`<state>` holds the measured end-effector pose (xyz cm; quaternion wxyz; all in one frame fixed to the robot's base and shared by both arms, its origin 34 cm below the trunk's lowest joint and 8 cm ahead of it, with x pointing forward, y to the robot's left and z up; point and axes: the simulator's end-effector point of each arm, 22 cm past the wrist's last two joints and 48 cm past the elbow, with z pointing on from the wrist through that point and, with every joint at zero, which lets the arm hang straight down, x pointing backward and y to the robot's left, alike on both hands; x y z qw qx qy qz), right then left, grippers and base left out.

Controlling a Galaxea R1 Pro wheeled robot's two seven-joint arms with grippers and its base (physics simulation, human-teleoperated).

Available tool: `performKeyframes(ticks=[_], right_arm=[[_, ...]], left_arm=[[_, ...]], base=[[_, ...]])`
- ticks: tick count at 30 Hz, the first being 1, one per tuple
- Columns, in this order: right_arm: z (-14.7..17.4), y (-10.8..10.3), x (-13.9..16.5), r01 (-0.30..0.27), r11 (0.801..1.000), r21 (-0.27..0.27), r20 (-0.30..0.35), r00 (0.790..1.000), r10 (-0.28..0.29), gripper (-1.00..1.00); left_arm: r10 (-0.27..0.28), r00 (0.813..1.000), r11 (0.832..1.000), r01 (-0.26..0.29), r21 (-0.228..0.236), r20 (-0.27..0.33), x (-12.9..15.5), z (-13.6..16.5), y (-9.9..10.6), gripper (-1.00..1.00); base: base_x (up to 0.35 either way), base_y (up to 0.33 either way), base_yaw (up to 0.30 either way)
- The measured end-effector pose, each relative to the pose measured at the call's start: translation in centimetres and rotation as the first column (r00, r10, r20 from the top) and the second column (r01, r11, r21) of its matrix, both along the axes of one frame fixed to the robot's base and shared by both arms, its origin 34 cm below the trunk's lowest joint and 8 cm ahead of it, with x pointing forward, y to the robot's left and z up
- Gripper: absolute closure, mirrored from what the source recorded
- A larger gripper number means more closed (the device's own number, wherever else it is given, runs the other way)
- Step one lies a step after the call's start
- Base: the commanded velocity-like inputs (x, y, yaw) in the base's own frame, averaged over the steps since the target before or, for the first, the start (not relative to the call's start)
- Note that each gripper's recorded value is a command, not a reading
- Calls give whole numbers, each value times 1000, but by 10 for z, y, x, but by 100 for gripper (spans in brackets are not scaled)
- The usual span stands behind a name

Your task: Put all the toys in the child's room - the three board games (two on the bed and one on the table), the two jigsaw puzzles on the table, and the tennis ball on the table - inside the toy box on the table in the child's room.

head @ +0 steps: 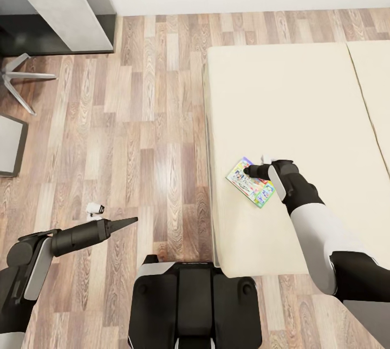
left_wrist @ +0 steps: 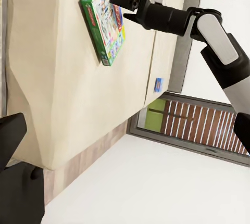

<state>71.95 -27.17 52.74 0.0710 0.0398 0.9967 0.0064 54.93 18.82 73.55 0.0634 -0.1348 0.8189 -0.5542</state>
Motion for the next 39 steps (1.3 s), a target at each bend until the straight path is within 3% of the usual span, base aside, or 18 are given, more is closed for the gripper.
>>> performKeyframes(ticks=[39], right_arm=[[1, -2, 1, -12, 1000, -12, 1, 1000, 12, -100]], left_arm=[[0, 1000, 1000, 0, 0, 0, 0, 0, 0, -100]], base=[[-4, 47, 0]])
